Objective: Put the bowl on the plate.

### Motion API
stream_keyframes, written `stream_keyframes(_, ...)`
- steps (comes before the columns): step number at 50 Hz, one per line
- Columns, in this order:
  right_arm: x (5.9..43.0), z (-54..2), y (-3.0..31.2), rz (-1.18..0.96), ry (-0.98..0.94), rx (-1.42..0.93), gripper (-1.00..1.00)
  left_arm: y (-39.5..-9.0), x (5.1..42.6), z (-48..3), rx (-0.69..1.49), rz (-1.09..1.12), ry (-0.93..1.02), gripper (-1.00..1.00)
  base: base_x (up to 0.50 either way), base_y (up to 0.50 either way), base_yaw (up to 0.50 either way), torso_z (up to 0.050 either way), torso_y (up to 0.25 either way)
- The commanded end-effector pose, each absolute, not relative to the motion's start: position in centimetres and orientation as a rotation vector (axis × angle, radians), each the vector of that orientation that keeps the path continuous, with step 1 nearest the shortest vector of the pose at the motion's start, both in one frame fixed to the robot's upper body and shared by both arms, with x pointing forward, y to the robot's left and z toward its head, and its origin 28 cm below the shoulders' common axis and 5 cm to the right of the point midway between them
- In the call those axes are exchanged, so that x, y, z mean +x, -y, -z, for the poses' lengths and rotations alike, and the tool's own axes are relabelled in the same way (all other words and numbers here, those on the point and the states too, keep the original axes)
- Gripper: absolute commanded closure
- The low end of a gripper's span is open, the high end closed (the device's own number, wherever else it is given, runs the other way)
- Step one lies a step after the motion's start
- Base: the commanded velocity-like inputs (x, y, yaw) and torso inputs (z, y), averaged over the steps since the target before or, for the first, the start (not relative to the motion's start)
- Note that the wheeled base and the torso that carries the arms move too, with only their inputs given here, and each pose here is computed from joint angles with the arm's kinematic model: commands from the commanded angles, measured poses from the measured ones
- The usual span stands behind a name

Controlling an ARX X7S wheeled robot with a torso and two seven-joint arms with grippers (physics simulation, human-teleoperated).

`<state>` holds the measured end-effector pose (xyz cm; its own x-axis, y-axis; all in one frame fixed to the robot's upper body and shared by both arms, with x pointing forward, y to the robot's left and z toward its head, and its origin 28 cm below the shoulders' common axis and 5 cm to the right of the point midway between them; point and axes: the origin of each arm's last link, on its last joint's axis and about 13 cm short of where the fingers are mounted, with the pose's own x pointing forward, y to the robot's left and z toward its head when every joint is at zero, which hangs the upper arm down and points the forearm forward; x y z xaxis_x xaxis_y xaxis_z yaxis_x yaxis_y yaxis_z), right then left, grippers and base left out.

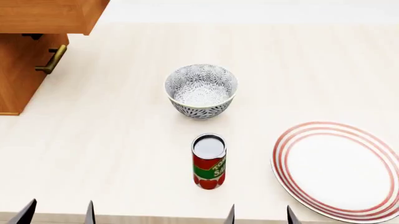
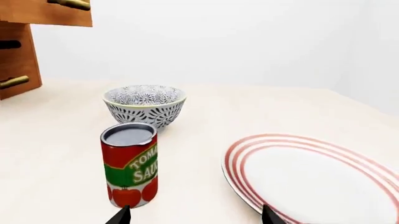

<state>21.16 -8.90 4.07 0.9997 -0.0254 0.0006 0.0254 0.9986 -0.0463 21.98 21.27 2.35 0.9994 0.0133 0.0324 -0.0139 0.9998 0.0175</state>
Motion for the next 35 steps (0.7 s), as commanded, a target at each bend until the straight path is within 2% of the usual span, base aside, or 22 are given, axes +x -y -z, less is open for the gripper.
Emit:
stream_keyframes(1,21.4,-6.4,8.9,0.025,0.046,-0.038,-1.0,-21.6,22.3,-2.7,0.026,-0.025,0.046,-1.0,0.0,0.0,0.0,0.0,0.0)
stream_keyframes(11,22.3,-7.1,9.8,0.016,0.071,-0.003,-1.0,-21.7,22.8,-3.3,0.033,-0.036,0.065,-1.0,0.0,0.0,0.0,0.0,0.0)
stream_keyframes(15,22.4,-7.5,10.0,0.063,0.047,0.011,-1.0,-22.0,23.3,-5.1,0.033,-0.048,0.08,-1.0,0.0,0.0,0.0,0.0,0.0)
stream_keyframes(35,22.4,-9.8,11.0,0.148,0.046,-0.063,-1.0,-22.6,24.5,-6.8,0.025,-0.079,0.121,-1.0,0.0,0.0,0.0,0.0,0.0)
